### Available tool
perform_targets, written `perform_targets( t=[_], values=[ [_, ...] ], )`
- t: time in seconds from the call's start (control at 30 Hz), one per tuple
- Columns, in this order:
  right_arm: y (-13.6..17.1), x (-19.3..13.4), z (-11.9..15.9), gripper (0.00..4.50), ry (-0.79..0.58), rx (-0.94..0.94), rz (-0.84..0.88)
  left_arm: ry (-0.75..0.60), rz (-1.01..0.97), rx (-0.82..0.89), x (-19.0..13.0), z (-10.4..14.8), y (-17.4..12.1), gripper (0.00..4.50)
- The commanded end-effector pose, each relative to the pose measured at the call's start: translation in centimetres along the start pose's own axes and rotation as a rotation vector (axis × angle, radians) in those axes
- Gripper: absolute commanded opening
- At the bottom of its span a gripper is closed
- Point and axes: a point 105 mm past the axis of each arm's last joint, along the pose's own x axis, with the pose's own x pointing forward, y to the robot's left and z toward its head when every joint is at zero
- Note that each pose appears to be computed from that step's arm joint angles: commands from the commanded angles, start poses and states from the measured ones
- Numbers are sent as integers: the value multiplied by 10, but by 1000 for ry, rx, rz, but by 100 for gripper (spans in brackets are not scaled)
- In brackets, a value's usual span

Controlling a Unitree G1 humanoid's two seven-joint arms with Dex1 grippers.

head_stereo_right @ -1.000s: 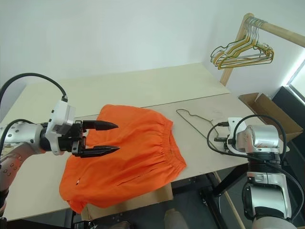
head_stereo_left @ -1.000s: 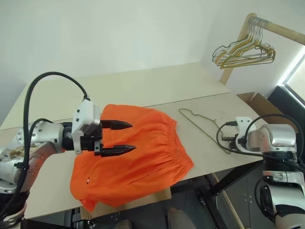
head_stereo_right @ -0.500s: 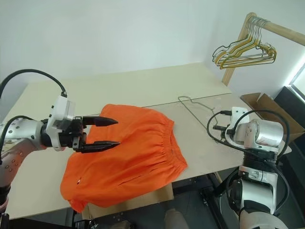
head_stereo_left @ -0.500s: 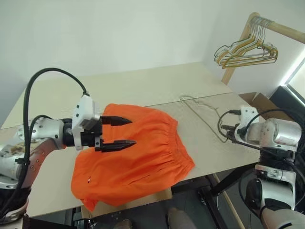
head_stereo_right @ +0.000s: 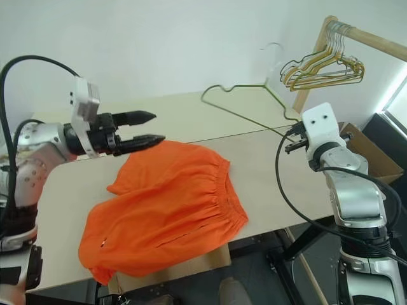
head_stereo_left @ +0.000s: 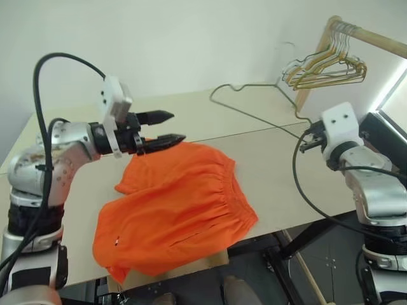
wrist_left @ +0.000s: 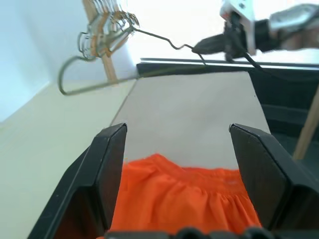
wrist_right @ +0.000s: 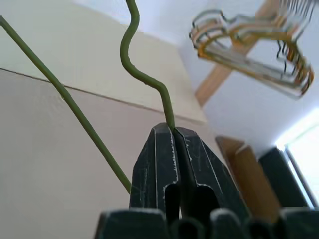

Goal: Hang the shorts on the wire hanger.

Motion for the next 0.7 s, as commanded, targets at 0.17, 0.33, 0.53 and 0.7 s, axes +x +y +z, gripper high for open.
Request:
perform_targets(
  t=[0.17,0.33,0.53,0.7],
  values=[
    [24,-18,55,0,-347,-279,181,155,-46,147,10,-2,27,446],
    [33,-22,70,0,-440,-330,225,236,-148,115,24,-19,29,446],
    [31,-21,75,0,-467,-351,218,295,-288,54,28,-32,17,446],
    [31,-22,75,0,-467,-371,211,344,-360,39,22,-42,8,446]
  ],
)
